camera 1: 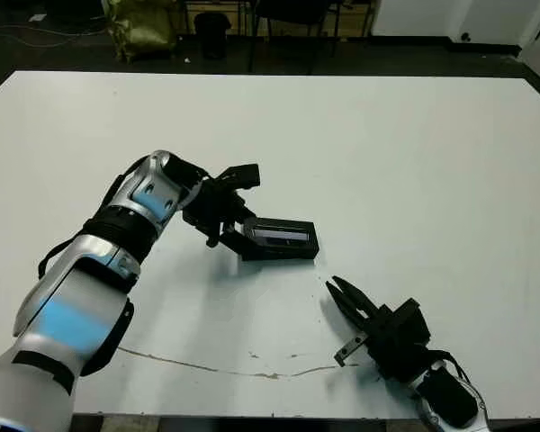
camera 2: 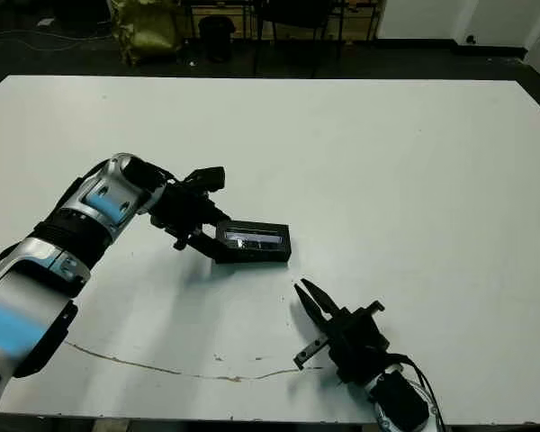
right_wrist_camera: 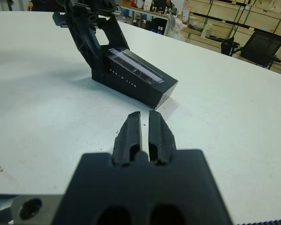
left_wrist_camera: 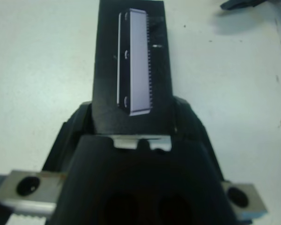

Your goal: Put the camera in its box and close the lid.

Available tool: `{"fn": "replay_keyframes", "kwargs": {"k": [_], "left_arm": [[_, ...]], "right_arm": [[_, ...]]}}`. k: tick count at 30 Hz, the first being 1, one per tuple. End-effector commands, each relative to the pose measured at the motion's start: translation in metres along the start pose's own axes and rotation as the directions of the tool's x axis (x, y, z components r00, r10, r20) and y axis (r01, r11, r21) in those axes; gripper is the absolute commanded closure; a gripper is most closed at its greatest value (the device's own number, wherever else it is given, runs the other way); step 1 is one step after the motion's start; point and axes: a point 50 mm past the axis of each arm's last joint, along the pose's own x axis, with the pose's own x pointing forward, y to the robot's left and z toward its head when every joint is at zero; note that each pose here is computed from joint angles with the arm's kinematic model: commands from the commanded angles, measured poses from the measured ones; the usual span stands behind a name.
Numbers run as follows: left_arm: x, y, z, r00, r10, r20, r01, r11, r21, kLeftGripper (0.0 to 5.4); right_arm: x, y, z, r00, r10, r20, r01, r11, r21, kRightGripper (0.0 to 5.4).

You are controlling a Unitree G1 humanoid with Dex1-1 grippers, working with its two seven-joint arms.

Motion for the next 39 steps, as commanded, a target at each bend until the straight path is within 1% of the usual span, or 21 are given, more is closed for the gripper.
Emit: {"fn": "replay_keyframes", "kwargs": {"k": [1, 6, 9, 14, 17, 20, 22, 25, 28, 31, 35, 39], "left_arm": [[0.003, -0.01, -0.049, 0.993, -0.009, -0.114, -0.005, 0.993, -0.114, 2.99], [0.004, -0.012, -0.055, 0.991, -0.012, -0.136, -0.007, 0.99, -0.141, 2.99], [0.005, -0.015, -0.064, 0.991, -0.018, -0.133, -0.003, 0.988, -0.155, 2.99], [0.008, -0.019, -0.076, 0.986, -0.011, -0.163, -0.016, 0.986, -0.165, 2.99], [0.008, -0.02, -0.081, 0.985, -0.01, -0.17, -0.016, 0.988, -0.155, 2.99], [0.008, -0.021, -0.084, 0.983, -0.017, -0.18, -0.01, 0.989, -0.147, 2.99], [0.008, -0.022, -0.085, 0.982, -0.025, -0.187, -0.003, 0.99, -0.144, 3.0], [0.009, -0.022, -0.086, 0.98, -0.037, -0.194, 0.006, 0.987, -0.159, 3.01], [0.01, -0.023, -0.087, 0.98, -0.04, -0.193, 0.012, 0.989, -0.145, 3.01], [0.014, -0.024, -0.088, 0.979, -0.041, -0.199, 0.011, 0.989, -0.148, 3.01], [0.016, -0.025, -0.088, 0.982, -0.048, -0.182, 0.021, 0.989, -0.149, 3.01], [0.016, -0.023, -0.085, 0.981, -0.042, -0.188, 0.015, 0.99, -0.143, 3.01]], "right_arm": [[-0.004, -0.002, -0.006, 0.999, 0.001, -0.048, 0.0, 1.0, 0.016, 5.4], [-0.004, -0.002, -0.006, 0.999, -0.002, -0.052, 0.003, 1.0, 0.023, 5.4], [-0.004, -0.002, -0.006, 0.999, -0.003, -0.04, 0.004, 1.0, 0.022, 5.4], [-0.004, -0.004, -0.007, 0.999, 0.001, -0.041, -0.001, 1.0, 0.011, 5.4], [-0.004, -0.003, -0.006, 0.999, 0.001, -0.044, 0.0, 1.0, 0.016, 5.4], [-0.004, -0.004, -0.005, 0.999, 0.01, -0.04, -0.01, 1.0, -0.008, 5.4], [-0.004, -0.004, -0.006, 0.999, 0.012, -0.05, -0.013, 1.0, -0.006, 5.4], [-0.004, -0.003, -0.005, 0.999, 0.012, -0.039, -0.012, 1.0, 0.002, 5.4], [-0.005, -0.003, -0.006, 0.999, 0.011, -0.051, -0.011, 1.0, 0.01, 5.4], [-0.005, -0.003, -0.006, 0.999, 0.01, -0.045, -0.009, 1.0, 0.02, 5.4], [-0.005, -0.003, -0.005, 0.998, 0.019, -0.055, -0.018, 1.0, 0.024, 5.4], [-0.004, -0.002, -0.007, 0.998, 0.015, -0.063, -0.014, 1.0, 0.019, 5.4]]}}
